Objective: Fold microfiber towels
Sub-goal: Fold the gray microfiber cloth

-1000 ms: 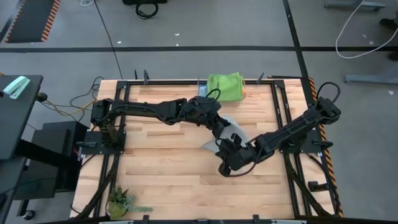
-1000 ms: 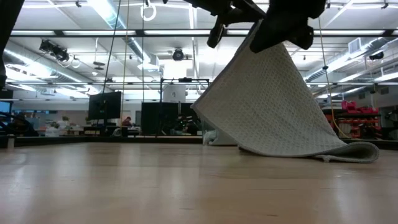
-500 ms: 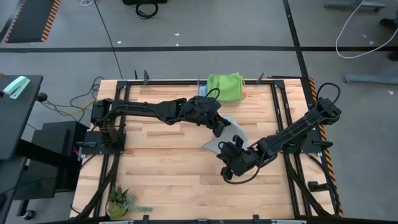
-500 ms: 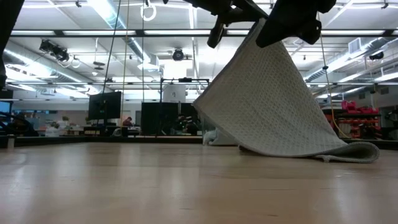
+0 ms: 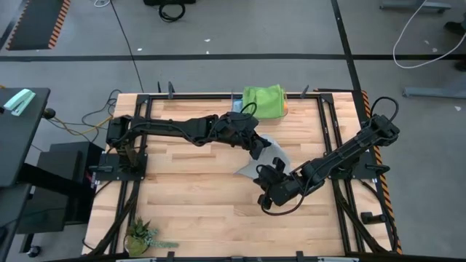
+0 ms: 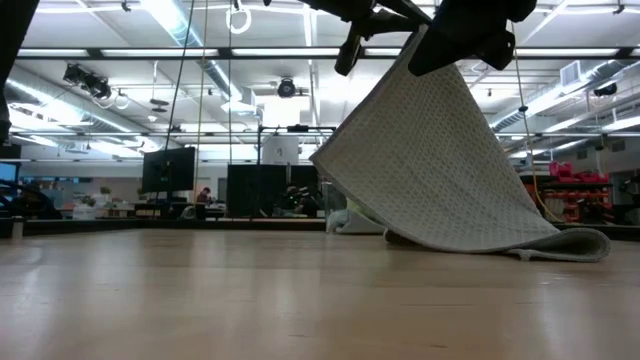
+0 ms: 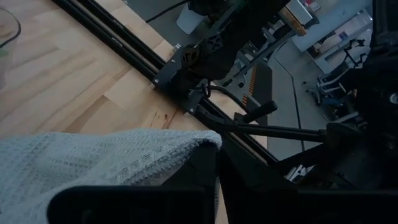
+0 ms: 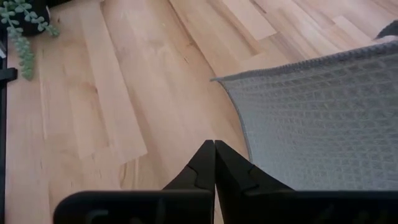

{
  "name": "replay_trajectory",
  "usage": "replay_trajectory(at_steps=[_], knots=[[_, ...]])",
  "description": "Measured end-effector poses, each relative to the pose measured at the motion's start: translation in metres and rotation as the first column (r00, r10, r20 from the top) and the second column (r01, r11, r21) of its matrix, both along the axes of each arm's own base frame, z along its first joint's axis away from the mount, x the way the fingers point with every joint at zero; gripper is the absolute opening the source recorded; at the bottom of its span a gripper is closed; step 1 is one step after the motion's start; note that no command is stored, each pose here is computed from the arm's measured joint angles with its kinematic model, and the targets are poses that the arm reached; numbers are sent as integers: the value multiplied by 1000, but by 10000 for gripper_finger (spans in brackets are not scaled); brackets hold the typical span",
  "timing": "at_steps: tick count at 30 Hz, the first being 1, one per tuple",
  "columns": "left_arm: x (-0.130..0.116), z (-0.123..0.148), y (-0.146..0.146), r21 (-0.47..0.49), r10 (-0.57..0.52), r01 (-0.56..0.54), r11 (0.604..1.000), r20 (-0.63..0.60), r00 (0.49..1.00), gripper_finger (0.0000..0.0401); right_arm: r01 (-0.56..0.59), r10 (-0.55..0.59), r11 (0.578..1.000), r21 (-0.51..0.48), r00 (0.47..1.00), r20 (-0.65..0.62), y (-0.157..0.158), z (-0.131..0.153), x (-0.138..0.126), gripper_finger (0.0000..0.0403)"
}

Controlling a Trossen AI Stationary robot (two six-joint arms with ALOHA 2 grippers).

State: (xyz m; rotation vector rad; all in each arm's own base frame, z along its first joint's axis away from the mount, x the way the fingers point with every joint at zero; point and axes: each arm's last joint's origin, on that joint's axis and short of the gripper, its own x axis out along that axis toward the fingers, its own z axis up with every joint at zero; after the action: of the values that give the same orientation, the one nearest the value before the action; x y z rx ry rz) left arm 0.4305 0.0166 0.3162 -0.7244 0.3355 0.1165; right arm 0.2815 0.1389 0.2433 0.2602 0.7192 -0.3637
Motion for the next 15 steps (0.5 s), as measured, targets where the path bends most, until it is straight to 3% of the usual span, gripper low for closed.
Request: replay_trajectory(at_steps=[7,15], knots=[[0,0,-3,-30,4,-4,1000,-1,1000,57,-3,3,1000,-4,1000,-1,0,0,0,10],[0,0,-3,-31,4,-5,1000,-1,1000,68,-5,5,1000,-5,1000,-2,0,0,0,11]])
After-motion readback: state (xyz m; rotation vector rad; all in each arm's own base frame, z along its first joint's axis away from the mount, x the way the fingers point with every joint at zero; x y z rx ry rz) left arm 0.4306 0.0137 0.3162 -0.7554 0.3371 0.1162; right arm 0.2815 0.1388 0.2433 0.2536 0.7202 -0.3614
